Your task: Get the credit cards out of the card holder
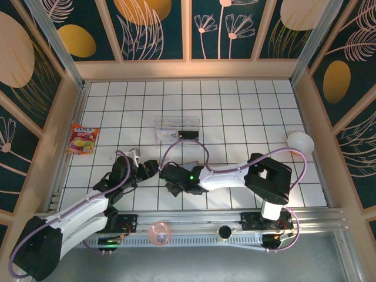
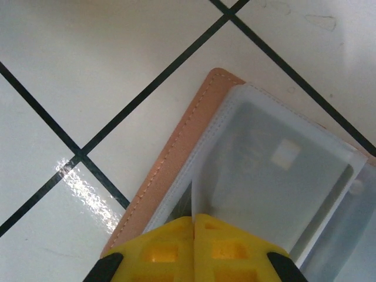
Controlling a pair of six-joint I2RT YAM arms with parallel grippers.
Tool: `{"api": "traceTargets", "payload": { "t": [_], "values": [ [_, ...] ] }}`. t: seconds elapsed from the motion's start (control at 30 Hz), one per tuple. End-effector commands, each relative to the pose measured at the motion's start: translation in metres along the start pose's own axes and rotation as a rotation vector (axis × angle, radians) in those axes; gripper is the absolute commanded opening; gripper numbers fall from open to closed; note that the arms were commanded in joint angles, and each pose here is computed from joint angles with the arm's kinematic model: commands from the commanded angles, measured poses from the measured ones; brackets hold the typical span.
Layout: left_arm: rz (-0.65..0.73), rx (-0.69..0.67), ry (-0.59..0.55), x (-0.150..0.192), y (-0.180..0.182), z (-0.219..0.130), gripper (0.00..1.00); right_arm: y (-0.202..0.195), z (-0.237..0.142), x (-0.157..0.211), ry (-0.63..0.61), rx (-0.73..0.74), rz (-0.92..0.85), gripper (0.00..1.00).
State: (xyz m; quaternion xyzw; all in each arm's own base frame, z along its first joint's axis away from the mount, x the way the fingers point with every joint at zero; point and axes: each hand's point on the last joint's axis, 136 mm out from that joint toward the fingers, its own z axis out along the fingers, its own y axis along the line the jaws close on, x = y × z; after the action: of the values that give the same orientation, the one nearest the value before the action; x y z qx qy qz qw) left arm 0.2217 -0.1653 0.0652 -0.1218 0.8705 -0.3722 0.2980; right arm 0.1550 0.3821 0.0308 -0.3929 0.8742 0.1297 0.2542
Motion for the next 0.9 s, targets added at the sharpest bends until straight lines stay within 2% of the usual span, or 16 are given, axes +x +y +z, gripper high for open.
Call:
{"api": "traceTargets", "payload": {
  "t": [0.0,0.13,0.27,0.43,0.6,0.83,0.87],
  "values": [
    [0.017,0.084,0.013,-0.001,-0.017,0.001,0.49,-0.005,-0.013,-0.014,-0.081,-0.052,0.087,0.00],
    [0.032,0.104,0.043,0.008,-0.024,0.005,0.28,-0.009,-0.030,-0.027,-0.168,-0.116,0.191,0.00],
    [0.072,0.118,0.088,0.021,-0.036,0.015,0.17,-0.017,-0.040,-0.030,-0.201,-0.130,0.281,0.00],
    [0.091,0.148,0.141,0.034,-0.048,0.030,0.01,-0.023,-0.039,-0.018,-0.185,-0.123,0.363,0.00],
    [0.117,0.088,0.168,0.039,-0.042,0.042,0.00,-0.031,-0.037,-0.007,-0.158,-0.081,0.411,0.00],
    [0.140,0.003,0.209,0.049,-0.021,0.045,0.00,-0.059,-0.035,0.016,-0.100,0.097,0.524,0.00],
    [0.140,0.008,0.215,0.050,-0.022,0.045,0.00,-0.062,-0.035,0.020,-0.094,0.120,0.536,0.03]
  ]
}}
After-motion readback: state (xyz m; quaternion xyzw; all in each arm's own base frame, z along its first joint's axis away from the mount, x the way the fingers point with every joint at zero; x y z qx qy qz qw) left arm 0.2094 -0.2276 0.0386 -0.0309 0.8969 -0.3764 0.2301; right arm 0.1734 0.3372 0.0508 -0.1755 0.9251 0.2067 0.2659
